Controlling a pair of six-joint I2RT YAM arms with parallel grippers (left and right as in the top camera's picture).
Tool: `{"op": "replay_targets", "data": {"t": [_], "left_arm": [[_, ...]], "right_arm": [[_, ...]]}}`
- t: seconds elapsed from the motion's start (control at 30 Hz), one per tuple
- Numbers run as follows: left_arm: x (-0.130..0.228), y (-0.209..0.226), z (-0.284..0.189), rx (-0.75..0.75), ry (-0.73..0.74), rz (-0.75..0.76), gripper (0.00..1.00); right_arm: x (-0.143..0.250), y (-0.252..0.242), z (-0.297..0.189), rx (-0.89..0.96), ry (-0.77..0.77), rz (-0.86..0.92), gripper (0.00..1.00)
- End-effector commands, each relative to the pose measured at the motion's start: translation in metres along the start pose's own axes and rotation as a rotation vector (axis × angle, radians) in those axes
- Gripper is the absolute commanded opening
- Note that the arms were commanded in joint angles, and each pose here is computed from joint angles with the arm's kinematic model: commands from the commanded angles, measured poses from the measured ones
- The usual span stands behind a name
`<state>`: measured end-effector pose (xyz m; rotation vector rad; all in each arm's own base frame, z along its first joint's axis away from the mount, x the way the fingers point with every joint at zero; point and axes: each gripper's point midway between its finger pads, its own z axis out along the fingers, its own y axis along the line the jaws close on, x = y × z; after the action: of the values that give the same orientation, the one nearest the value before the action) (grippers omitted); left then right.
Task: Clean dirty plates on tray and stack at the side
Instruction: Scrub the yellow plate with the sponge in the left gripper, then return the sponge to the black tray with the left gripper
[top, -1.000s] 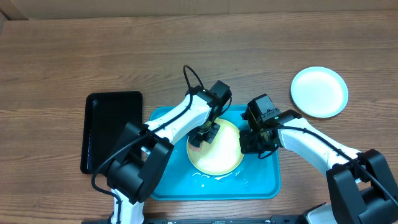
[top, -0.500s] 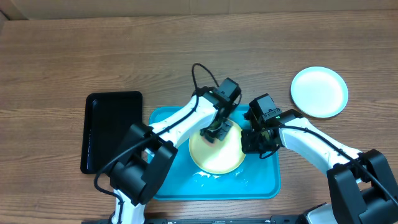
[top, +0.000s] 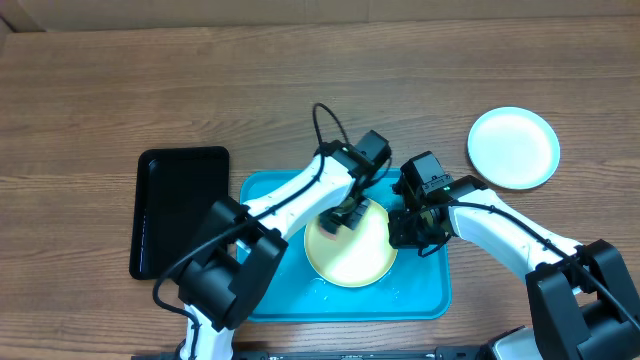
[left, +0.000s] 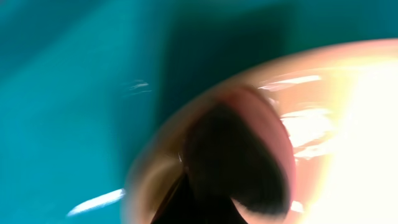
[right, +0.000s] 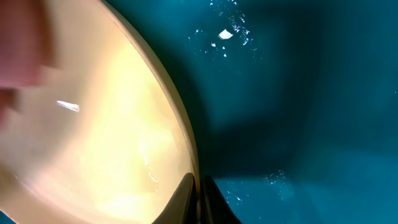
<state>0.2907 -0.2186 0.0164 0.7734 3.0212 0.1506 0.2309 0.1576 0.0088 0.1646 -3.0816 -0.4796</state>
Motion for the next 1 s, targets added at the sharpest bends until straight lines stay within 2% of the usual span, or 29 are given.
{"op": "replay_targets", "data": {"t": [0.0, 0.13, 0.37, 0.53, 0.7, 0.97], "left_arm": [[-0.002, 0.067, -0.002, -0.248, 0.002, -0.145, 0.04], [0.000, 0.067, -0.009, -0.210, 0.032, -0.125, 0.04], [-0.023, 0.040, -0.047, -0.119, -0.020, -0.072, 0.04], [-0.028, 0.045, -0.067, -0.116, -0.031, -0.124, 0.04], [-0.010, 0.083, -0.067, -0.160, 0.040, -0.315, 0.04], [0.013, 0.154, -0.059, -0.135, 0.120, -0.601, 0.04]], "right_arm": [[0.006, -0.002, 0.003, 0.010, 0.018, -0.019, 0.04], [0.005, -0.001, 0.003, 0.009, 0.016, -0.020, 0.04], [0.004, -0.001, 0.003, 0.007, 0.010, -0.025, 0.04], [0.004, -0.001, 0.003, 0.007, 0.010, -0.026, 0.04], [0.003, 0.000, 0.002, 0.006, 0.008, -0.033, 0.04], [-0.007, 0.006, -0.008, 0.002, -0.005, -0.058, 0.04]]}}
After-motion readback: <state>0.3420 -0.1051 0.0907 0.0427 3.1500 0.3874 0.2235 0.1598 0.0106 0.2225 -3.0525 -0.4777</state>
